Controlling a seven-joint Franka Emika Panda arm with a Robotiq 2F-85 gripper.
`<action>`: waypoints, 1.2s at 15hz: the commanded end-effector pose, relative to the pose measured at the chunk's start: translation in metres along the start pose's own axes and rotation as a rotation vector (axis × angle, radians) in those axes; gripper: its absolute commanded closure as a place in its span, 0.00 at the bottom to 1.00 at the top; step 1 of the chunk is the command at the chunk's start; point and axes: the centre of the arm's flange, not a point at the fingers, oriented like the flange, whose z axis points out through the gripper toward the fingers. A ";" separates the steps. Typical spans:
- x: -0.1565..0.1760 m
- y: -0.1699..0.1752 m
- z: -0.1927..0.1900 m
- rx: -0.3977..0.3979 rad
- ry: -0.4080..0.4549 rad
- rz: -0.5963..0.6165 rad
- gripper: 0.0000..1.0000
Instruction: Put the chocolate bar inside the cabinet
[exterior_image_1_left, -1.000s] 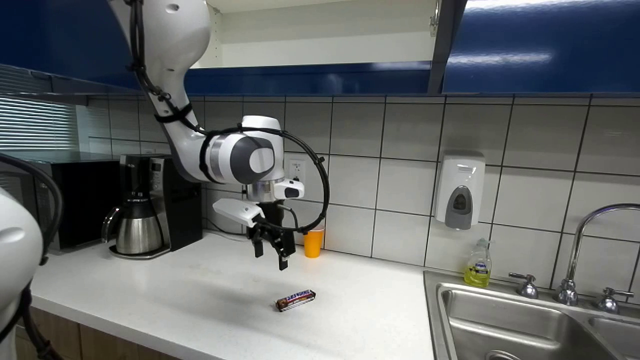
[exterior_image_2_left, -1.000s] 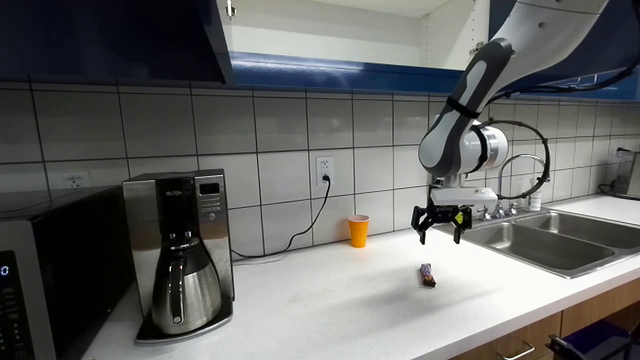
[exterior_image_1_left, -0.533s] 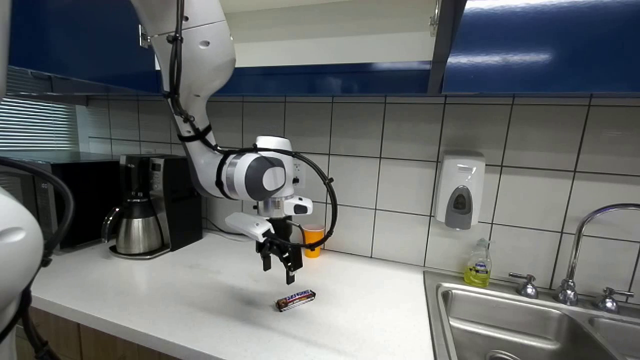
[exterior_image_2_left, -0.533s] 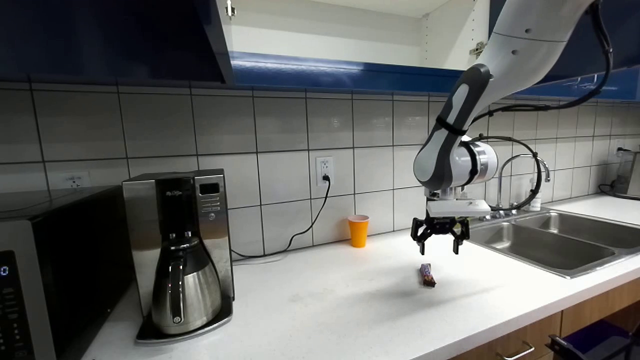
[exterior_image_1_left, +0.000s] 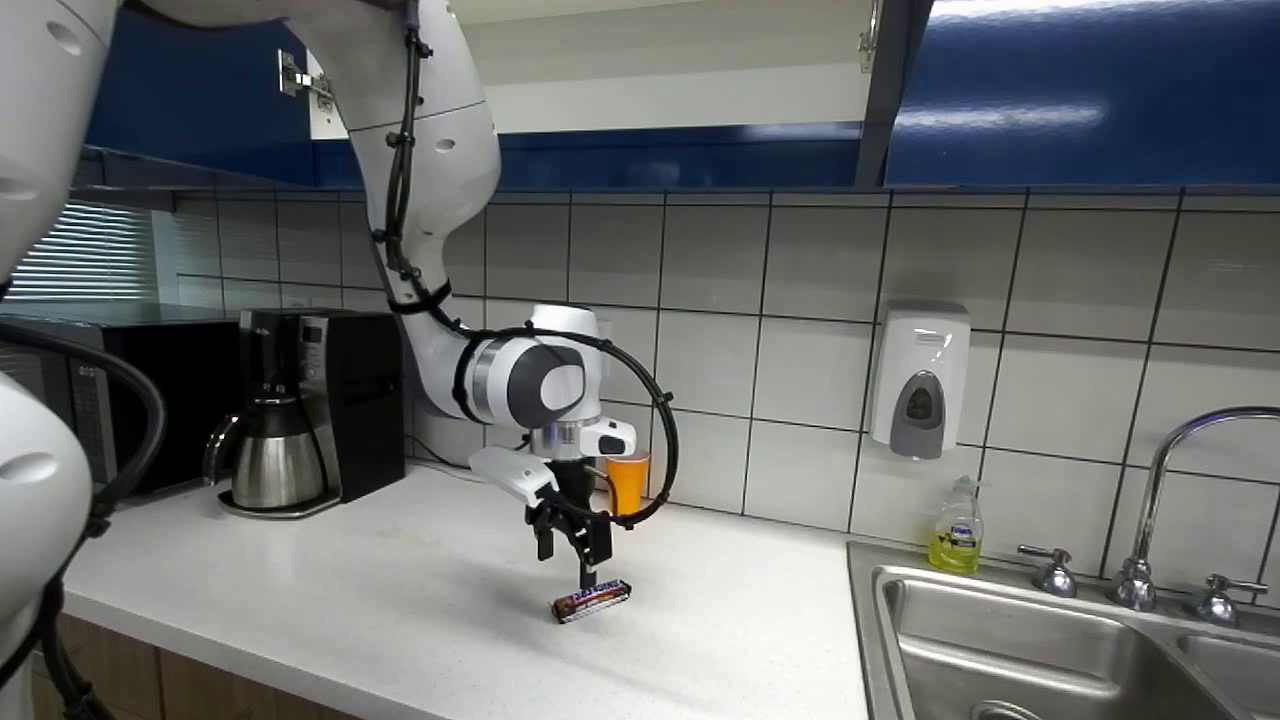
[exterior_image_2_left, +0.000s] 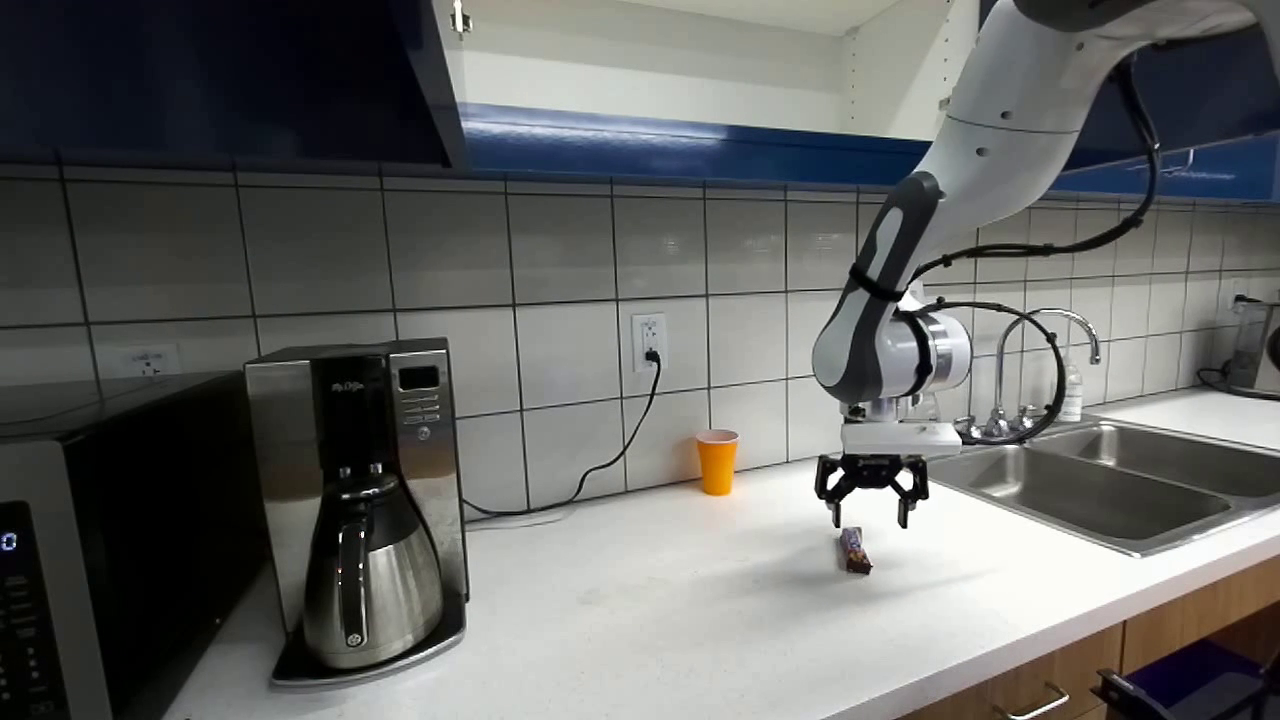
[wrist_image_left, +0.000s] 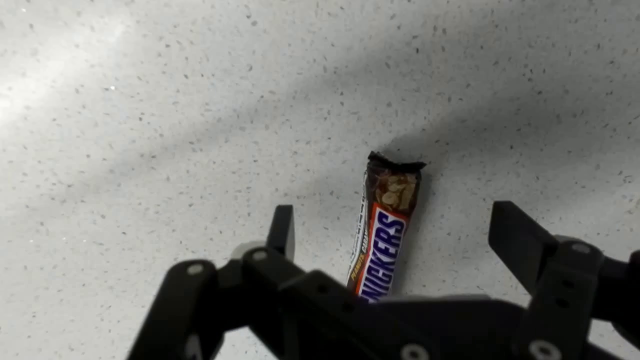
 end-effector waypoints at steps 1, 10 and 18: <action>0.019 -0.008 0.017 0.008 0.001 0.060 0.00; 0.040 -0.008 0.043 -0.009 -0.011 0.137 0.00; 0.049 -0.007 0.054 -0.029 -0.013 0.161 0.00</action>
